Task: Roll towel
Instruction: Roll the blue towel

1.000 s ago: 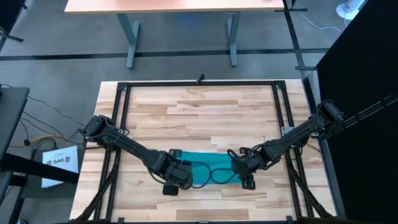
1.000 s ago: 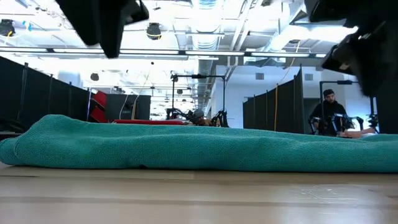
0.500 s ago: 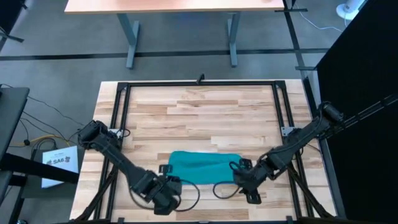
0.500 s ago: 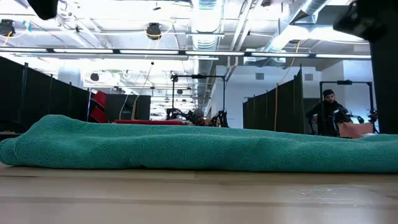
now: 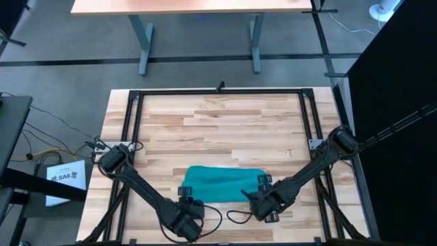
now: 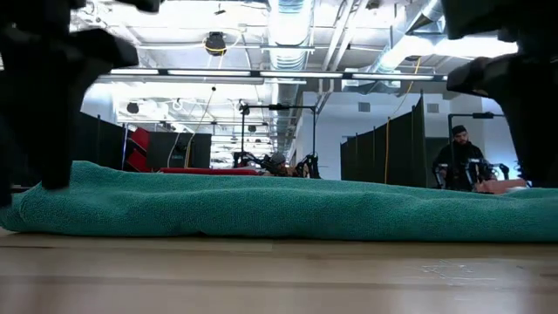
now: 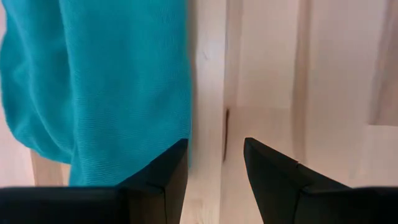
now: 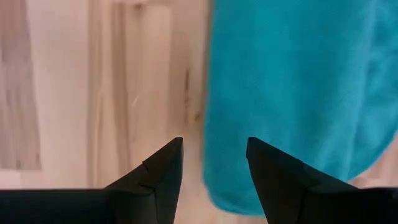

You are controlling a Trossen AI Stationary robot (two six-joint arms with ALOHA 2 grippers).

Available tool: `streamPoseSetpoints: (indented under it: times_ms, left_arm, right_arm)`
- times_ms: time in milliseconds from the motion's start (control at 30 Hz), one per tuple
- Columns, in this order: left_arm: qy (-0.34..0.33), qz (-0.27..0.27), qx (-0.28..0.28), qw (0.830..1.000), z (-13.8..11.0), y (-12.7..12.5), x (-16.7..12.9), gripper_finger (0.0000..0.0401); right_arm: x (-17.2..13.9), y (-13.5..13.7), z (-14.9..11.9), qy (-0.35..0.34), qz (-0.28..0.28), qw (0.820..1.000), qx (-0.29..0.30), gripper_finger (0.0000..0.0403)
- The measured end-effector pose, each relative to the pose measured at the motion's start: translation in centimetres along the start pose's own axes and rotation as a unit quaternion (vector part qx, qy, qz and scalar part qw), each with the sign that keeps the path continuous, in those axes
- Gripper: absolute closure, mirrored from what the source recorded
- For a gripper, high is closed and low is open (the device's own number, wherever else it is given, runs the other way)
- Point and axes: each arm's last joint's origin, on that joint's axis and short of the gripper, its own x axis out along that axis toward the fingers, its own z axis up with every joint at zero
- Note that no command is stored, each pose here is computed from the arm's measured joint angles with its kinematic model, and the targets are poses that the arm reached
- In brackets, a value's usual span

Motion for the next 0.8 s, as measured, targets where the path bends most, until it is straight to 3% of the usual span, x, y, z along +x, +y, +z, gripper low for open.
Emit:
streamPoseSetpoints:
  times_ms: [533, 800]
  left_arm:
    - [0.000, 0.019, 0.002, 1.000, -0.2, -0.3, 3.0, 0.0260]
    - [0.015, 0.026, 0.002, 1.000, 0.1, 0.3, 2.9, 0.0260]
  right_arm:
    - [1.9, -0.8, -0.8, -0.007, -0.014, 0.999, 0.042, 0.0238]
    - [2.2, -0.8, -0.8, -0.015, -0.008, 0.998, 0.057, 0.0238]
